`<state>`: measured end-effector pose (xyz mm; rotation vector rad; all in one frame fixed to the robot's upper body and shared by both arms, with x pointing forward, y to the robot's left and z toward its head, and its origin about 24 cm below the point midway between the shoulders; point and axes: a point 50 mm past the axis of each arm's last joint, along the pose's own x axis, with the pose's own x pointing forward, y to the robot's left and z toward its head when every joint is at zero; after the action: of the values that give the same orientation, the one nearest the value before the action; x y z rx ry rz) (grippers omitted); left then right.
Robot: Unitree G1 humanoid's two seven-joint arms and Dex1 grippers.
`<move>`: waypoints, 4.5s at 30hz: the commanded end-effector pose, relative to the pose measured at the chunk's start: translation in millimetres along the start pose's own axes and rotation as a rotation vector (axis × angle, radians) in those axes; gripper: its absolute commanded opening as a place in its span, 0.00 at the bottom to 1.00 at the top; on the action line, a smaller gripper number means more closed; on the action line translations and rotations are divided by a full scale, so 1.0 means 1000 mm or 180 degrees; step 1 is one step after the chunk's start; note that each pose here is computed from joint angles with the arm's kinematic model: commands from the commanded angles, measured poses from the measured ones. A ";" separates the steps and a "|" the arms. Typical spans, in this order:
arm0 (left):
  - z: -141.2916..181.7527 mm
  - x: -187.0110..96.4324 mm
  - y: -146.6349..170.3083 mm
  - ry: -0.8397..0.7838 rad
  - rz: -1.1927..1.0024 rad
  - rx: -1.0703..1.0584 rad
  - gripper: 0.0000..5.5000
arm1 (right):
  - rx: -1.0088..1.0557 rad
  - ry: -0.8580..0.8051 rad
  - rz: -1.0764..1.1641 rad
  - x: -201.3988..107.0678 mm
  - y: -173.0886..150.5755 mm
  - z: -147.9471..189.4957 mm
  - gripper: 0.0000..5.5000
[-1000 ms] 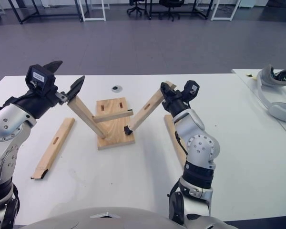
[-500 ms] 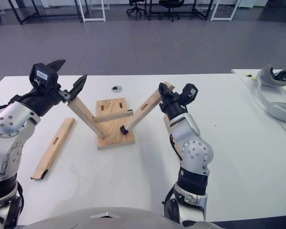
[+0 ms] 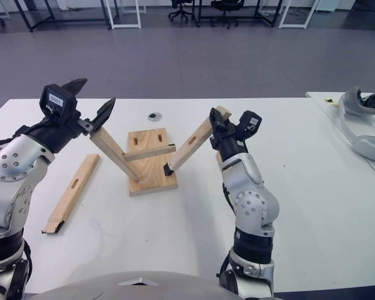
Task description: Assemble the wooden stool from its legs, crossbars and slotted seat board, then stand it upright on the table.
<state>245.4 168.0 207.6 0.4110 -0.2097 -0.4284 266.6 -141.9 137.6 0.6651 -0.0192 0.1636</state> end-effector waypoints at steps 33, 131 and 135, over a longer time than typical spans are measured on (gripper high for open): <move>-0.008 0.018 -0.015 0.0114 -0.0084 -0.0105 0.66 | -0.1207 0.0511 0.0110 -0.008 -0.034 -0.036 0.19; -0.064 0.011 -0.019 0.0547 -0.0035 -0.0731 0.66 | -0.1347 0.1346 0.1455 0.022 0.040 -0.017 0.47; -0.055 0.015 -0.012 0.0371 -0.0015 -0.0454 0.66 | -0.0857 0.0878 0.1802 0.028 0.067 0.013 0.47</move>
<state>265.7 170.3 189.7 0.2879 -0.2475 -0.3758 283.8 -103.6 201.7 0.2621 -0.0578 0.7294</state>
